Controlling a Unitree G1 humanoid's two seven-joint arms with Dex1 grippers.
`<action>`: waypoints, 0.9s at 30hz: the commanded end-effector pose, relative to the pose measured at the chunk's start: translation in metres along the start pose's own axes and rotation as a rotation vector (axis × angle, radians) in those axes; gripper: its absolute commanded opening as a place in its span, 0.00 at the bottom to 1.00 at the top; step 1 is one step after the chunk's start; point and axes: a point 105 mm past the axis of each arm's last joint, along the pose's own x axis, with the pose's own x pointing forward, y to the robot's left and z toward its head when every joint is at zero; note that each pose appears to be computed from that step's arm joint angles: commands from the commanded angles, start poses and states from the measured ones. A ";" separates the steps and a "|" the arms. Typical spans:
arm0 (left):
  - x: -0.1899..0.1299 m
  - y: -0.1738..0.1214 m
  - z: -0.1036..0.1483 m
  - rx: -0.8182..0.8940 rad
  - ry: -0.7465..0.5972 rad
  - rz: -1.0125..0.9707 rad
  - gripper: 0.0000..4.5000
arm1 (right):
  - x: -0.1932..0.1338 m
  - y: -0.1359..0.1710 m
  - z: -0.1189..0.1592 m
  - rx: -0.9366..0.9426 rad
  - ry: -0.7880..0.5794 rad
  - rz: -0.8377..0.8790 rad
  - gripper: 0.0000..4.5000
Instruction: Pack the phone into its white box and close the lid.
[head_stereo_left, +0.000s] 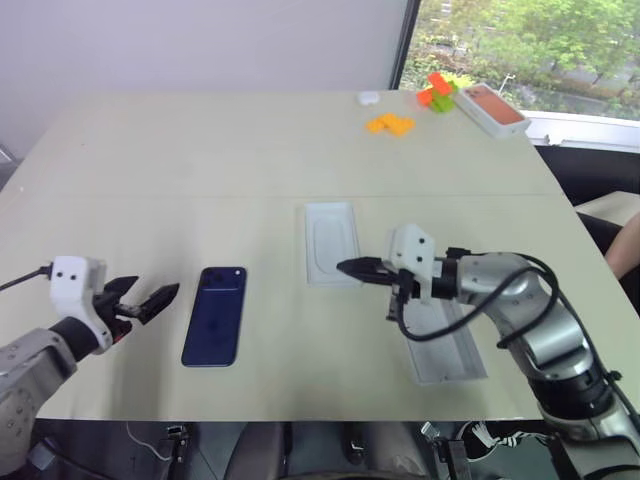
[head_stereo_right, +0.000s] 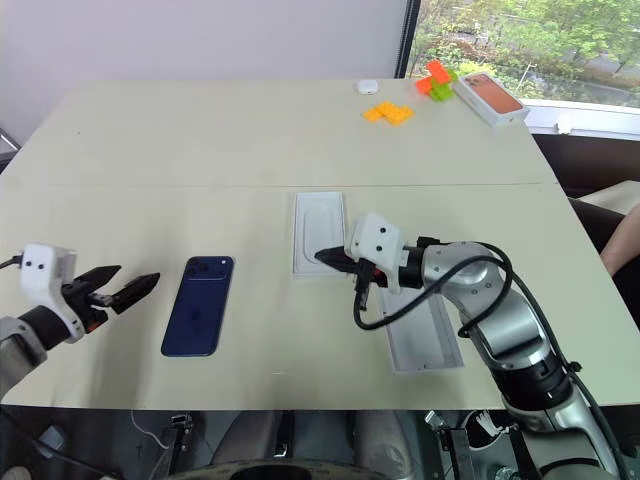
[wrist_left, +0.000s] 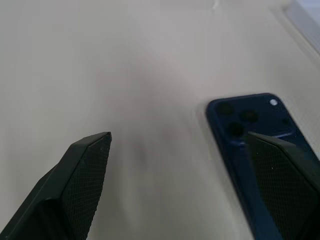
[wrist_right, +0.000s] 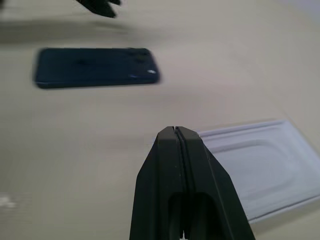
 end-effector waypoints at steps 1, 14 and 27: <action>-0.015 0.024 0.000 0.017 0.015 0.066 0.99 | 0.003 0.011 0.016 -0.024 -0.040 0.023 0.00; -0.013 0.022 -0.022 0.078 0.125 0.014 0.25 | 0.034 0.015 -0.017 -0.018 0.074 0.019 0.00; 0.004 0.013 -0.025 0.201 0.171 -0.040 0.25 | 0.091 0.040 -0.029 -0.019 0.177 0.190 0.00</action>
